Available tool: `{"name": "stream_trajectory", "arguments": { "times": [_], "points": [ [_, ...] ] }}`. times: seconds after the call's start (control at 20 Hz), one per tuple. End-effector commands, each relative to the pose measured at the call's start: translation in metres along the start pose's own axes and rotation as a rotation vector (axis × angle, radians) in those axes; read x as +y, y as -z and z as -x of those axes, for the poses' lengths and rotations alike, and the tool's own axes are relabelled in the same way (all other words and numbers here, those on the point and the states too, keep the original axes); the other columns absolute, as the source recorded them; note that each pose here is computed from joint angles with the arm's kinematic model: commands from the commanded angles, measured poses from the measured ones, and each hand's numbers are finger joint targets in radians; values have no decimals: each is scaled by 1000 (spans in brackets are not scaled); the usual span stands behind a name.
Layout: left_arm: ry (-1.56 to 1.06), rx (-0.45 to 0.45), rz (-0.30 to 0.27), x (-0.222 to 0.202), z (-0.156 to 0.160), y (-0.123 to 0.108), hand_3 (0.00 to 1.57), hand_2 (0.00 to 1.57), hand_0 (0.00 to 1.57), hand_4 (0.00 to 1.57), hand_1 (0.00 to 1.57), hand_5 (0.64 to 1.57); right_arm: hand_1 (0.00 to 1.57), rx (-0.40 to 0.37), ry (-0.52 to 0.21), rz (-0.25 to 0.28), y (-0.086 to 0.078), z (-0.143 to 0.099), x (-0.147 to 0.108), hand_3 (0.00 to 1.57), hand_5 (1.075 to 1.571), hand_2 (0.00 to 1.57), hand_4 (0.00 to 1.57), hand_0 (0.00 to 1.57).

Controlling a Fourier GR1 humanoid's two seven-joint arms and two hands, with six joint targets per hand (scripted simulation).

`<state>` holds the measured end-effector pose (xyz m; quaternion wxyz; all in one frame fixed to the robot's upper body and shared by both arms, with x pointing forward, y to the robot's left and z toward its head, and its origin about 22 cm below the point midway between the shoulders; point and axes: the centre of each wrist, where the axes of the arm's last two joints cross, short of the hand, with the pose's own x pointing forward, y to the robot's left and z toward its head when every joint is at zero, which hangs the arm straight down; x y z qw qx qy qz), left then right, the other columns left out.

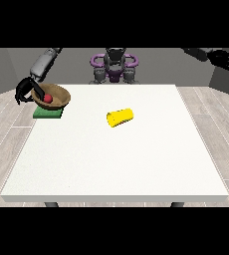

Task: Pick the cup and pour the ball into the bowl, then pick the bowl and place it on the pad

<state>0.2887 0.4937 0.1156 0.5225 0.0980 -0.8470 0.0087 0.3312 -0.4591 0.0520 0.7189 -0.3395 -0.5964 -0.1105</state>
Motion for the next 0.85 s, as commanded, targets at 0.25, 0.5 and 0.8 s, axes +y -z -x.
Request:
{"name": "stream_trajectory", "arguments": {
  "times": [0.25,0.5,0.8],
  "points": [
    [-5,-14,5,9,-3,-3,0,0,0,1180,0,1551,0,45,28,-52,9,-5,-10,649,1460,425,0,0],
    [-5,131,109,-59,11,8,0,0,0,1007,0,1569,0,151,-60,-76,11,-7,-6,0,1361,0,0,0],
    [-19,352,121,-102,61,-35,0,0,0,902,0,1559,0,112,-14,-267,8,-44,40,0,1434,0,476,0]
  ]
}}
